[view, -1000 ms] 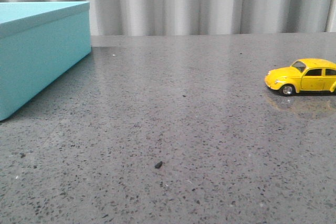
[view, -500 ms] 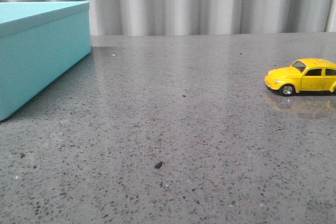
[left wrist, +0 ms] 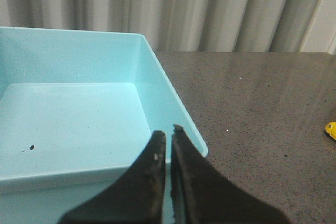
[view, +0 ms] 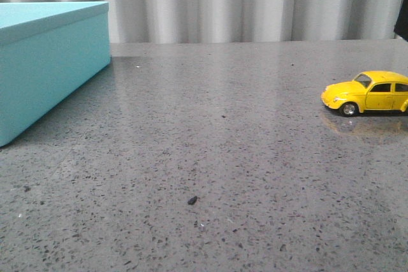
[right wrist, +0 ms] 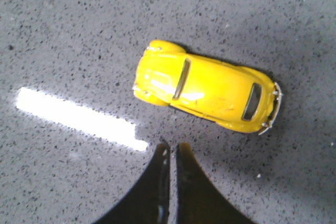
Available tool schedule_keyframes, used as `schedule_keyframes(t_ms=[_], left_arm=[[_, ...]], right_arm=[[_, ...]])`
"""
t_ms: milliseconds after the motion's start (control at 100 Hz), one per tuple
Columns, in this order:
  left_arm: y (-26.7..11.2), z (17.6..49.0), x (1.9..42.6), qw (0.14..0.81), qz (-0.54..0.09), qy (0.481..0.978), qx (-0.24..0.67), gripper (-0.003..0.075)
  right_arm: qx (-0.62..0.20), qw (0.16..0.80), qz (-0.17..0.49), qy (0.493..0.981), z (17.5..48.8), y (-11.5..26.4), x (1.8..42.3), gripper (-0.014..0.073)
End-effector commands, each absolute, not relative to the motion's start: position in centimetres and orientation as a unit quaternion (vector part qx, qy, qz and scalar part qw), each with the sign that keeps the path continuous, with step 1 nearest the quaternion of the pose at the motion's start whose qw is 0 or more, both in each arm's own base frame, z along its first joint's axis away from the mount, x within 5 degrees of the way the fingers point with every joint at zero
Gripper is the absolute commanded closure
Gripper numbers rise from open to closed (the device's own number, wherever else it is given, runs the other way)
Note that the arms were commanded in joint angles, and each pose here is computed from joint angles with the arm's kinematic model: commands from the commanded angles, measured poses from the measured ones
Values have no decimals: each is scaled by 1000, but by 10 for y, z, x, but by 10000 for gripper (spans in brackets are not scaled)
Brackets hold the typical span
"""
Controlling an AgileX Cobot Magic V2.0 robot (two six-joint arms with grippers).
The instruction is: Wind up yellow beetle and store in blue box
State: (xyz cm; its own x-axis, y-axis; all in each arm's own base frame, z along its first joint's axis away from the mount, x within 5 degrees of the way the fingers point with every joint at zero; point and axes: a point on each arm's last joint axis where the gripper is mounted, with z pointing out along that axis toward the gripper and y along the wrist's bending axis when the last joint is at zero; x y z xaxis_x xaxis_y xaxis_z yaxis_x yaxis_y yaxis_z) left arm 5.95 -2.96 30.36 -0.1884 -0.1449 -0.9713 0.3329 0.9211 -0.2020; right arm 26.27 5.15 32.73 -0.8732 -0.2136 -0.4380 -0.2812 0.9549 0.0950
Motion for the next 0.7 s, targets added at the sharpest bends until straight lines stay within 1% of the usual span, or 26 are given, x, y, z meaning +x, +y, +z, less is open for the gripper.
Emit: schedule_keyframes(t_ms=[0,110,340,690], left_arm=[[-28,320,61,662,-193,723,49,741],[-28,320,61,662,-193,723,49,741],[-28,320,61,662,-192,723,50,741],[-28,320,61,662,-192,723,50,741]], right_arm=[[-129,253,74,956,338,52,269,647],[-128,246,73,958,332,52,275,647],[-124,268,66,953,332,50,281,647],[-117,239,63,962,317,47,291,647]])
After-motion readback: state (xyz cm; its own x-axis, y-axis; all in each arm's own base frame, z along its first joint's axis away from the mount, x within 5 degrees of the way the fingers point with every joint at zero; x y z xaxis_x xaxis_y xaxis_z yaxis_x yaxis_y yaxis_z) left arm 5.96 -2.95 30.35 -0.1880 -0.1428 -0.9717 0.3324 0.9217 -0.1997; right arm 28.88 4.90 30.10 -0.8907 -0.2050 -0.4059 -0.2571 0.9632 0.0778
